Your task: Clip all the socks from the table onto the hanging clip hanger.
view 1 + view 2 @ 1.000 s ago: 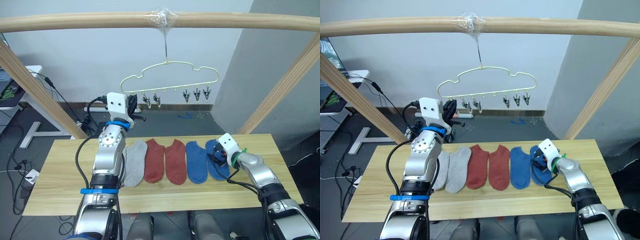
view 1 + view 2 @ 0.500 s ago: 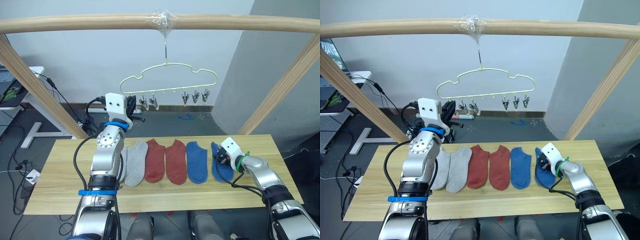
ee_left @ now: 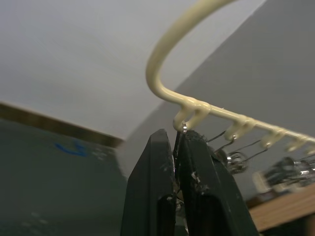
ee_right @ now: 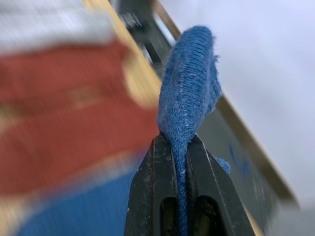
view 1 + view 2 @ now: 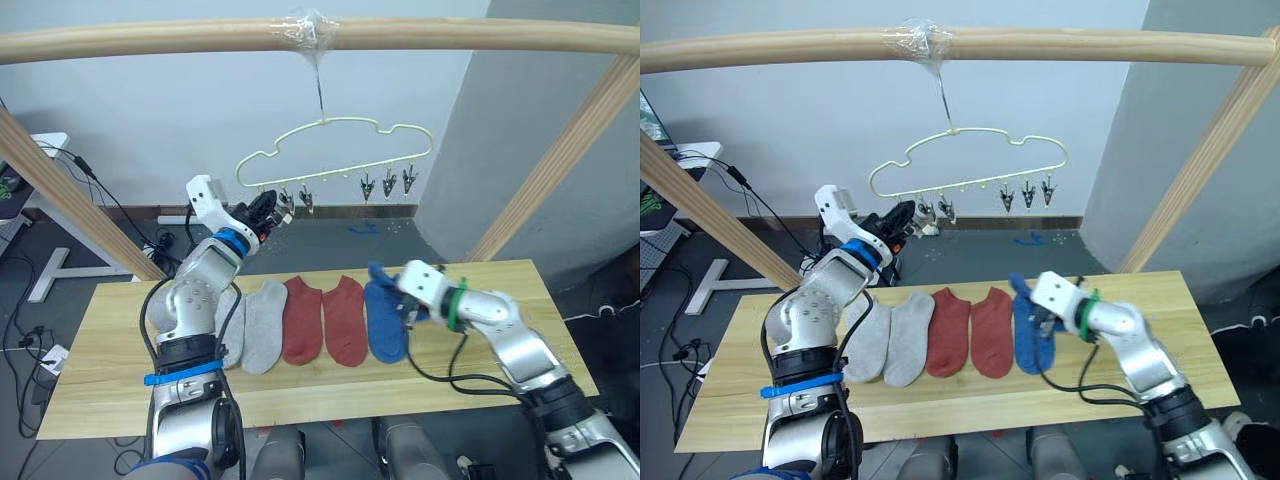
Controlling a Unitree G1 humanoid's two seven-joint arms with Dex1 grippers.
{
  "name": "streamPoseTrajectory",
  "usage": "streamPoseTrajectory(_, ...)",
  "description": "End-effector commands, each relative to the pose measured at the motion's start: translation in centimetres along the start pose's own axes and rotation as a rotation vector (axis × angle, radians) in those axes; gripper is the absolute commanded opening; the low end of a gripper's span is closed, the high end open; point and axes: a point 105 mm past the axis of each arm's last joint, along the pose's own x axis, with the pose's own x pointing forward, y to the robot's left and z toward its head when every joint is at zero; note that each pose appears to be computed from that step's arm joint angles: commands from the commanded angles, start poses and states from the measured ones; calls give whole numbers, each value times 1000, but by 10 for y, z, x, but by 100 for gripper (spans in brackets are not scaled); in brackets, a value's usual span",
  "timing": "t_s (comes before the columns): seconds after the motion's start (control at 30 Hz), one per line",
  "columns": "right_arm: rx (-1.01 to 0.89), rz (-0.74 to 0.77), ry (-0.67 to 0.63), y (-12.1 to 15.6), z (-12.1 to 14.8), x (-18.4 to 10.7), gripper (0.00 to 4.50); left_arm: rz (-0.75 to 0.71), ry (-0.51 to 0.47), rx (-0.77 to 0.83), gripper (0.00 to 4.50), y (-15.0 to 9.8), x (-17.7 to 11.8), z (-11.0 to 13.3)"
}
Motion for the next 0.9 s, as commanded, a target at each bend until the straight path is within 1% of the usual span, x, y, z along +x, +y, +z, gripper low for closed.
streamPoseTrajectory(0.03,-64,-20,-45,0,24,14,6,-9,20,-86,0,-3,-7,1)
streamPoseTrajectory(0.1,-63,-18,-58,3,30,25,6,-31,31,-93,0,-8,-9,-1)
streamPoseTrajectory(0.2,-44,-22,-61,4,31,30,6,-48,44,-92,0,-14,-10,-3)
streamPoseTrajectory(0.33,-125,-95,-61,-14,42,40,6,-51,87,-56,0,-18,-14,-15)
streamPoseTrajectory(0.4,-210,-121,-48,-21,44,40,6,-59,101,-34,0,-19,-16,-19)
streamPoseTrajectory(0.47,-238,-126,-57,-23,48,39,6,-50,98,-36,0,-17,-17,-21)
streamPoseTrajectory(0.7,-277,-131,-111,-23,70,40,6,-55,104,-38,0,-18,-19,-25)
streamPoseTrajectory(0.9,-289,-118,-113,-21,72,42,6,-62,97,-37,0,-19,-17,-22)
